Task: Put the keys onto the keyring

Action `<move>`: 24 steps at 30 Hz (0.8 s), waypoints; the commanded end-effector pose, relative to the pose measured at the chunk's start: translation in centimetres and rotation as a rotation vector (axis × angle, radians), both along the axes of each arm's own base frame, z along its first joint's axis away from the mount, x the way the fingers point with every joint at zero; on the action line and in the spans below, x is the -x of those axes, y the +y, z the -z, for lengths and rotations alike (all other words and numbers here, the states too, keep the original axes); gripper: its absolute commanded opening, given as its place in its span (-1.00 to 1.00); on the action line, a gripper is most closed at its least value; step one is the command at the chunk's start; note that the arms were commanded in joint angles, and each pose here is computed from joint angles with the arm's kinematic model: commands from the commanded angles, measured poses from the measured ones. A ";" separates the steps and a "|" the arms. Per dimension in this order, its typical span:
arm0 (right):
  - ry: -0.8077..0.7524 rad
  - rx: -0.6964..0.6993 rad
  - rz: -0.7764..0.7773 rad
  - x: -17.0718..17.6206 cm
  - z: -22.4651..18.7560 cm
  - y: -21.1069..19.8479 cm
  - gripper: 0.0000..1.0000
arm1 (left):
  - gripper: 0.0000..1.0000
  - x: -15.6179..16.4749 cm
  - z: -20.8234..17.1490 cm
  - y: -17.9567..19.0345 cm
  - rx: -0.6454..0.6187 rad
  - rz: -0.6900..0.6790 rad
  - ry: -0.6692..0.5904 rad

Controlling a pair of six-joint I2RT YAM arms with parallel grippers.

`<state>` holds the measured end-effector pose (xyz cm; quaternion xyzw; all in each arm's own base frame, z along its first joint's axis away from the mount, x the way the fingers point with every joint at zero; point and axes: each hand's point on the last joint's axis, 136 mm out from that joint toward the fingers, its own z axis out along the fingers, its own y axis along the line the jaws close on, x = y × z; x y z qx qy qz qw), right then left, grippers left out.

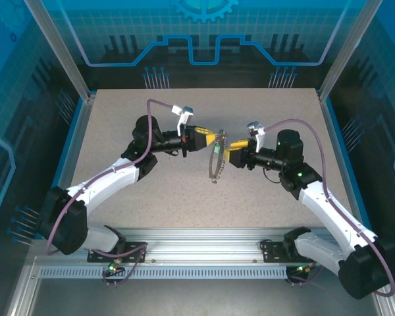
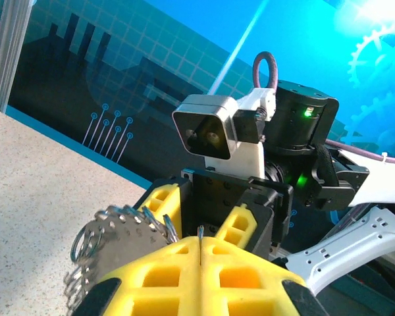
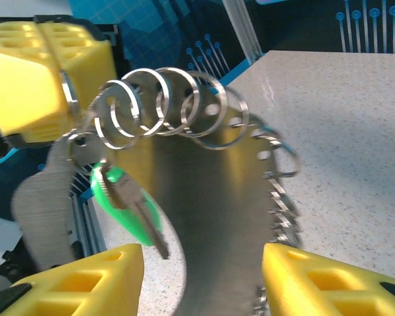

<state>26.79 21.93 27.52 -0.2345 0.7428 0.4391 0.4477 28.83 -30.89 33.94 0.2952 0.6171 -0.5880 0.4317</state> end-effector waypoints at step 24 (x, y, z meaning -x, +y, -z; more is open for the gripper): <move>-0.101 -0.022 -0.124 0.9 -2.2 4.8 -0.10 | -1.00 0.8 -2.3 0.5 0.050 -0.004 -0.053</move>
